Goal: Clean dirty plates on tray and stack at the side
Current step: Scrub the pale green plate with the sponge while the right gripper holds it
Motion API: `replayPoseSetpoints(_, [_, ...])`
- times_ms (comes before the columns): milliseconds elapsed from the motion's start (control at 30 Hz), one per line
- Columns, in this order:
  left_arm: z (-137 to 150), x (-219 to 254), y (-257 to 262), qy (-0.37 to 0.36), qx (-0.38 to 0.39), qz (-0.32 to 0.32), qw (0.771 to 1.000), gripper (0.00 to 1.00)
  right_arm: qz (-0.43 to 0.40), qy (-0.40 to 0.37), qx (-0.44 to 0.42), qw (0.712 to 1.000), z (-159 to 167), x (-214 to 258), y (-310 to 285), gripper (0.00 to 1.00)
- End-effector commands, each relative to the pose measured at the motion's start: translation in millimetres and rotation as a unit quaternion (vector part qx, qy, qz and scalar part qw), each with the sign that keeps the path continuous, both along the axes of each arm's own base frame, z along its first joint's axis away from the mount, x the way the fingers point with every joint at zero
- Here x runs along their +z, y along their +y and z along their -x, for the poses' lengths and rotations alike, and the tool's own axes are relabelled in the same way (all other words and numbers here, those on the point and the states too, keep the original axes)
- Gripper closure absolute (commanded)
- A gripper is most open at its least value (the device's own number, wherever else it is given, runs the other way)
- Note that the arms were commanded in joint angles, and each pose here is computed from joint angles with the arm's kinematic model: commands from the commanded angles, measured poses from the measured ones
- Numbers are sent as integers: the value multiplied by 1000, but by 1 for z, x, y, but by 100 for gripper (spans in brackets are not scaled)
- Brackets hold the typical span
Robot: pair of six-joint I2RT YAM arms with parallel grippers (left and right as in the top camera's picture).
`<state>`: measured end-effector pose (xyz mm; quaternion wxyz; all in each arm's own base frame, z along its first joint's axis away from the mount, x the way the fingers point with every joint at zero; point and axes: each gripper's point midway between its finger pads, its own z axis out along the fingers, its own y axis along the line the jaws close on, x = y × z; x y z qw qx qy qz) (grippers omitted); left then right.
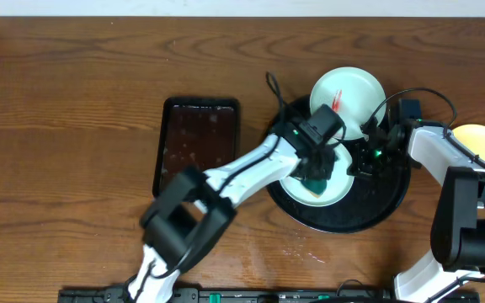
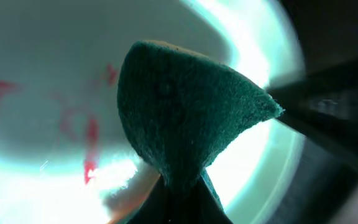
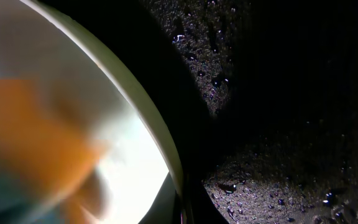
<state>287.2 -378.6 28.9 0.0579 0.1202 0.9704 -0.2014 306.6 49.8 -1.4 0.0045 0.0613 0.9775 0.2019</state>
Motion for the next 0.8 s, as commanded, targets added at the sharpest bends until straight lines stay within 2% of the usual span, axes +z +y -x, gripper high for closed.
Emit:
replayPoseSetpoints(0, [-6, -23, 7, 0, 13, -30, 999, 93, 53, 14, -8, 998, 2, -13, -16, 99])
replayPoseSetpoints(133, [-38, -32, 51, -91, 39, -147, 984, 93, 53, 14, -2, 998, 3, -13, -13, 99])
replayPoseSetpoints(200, [-56, -26, 78, -151, 41, -221, 963, 93, 53, 15, 2, 998, 4, -13, -10, 99])
replayPoseSetpoints(233, [-66, -19, 98, -188, 37, -277, 941, 92, 54, 17, 7, 998, 5, -13, -8, 99])
replayPoseSetpoints(367, [-73, -10, 120, -221, -1, -348, 911, 93, 60, 16, 15, 998, 6, -14, -7, 99])
replayPoseSetpoints(500, [-81, 1, 136, -249, -3, -396, 884, 93, 61, 17, 15, 998, 6, -14, -7, 99])
replayPoseSetpoints(567, [-81, -1, 134, -247, -2, -388, 888, 92, 61, 17, 15, 998, 6, -14, -7, 99])
replayPoseSetpoints(600, [-78, -5, 129, -236, -6, -373, 897, 93, 61, 17, 15, 998, 6, -14, -7, 99])
replayPoseSetpoints(667, [-67, -16, 112, -200, -12, -322, 925, 93, 61, 17, 15, 998, 6, -14, -7, 99])
replayPoseSetpoints(733, [-44, -31, 78, -130, -18, -225, 966, 92, 61, 17, 15, 998, 6, -14, -7, 99])
replayPoseSetpoints(767, [-35, -35, 64, -103, -25, -186, 977, 93, 61, 17, 15, 998, 6, -14, -7, 99])
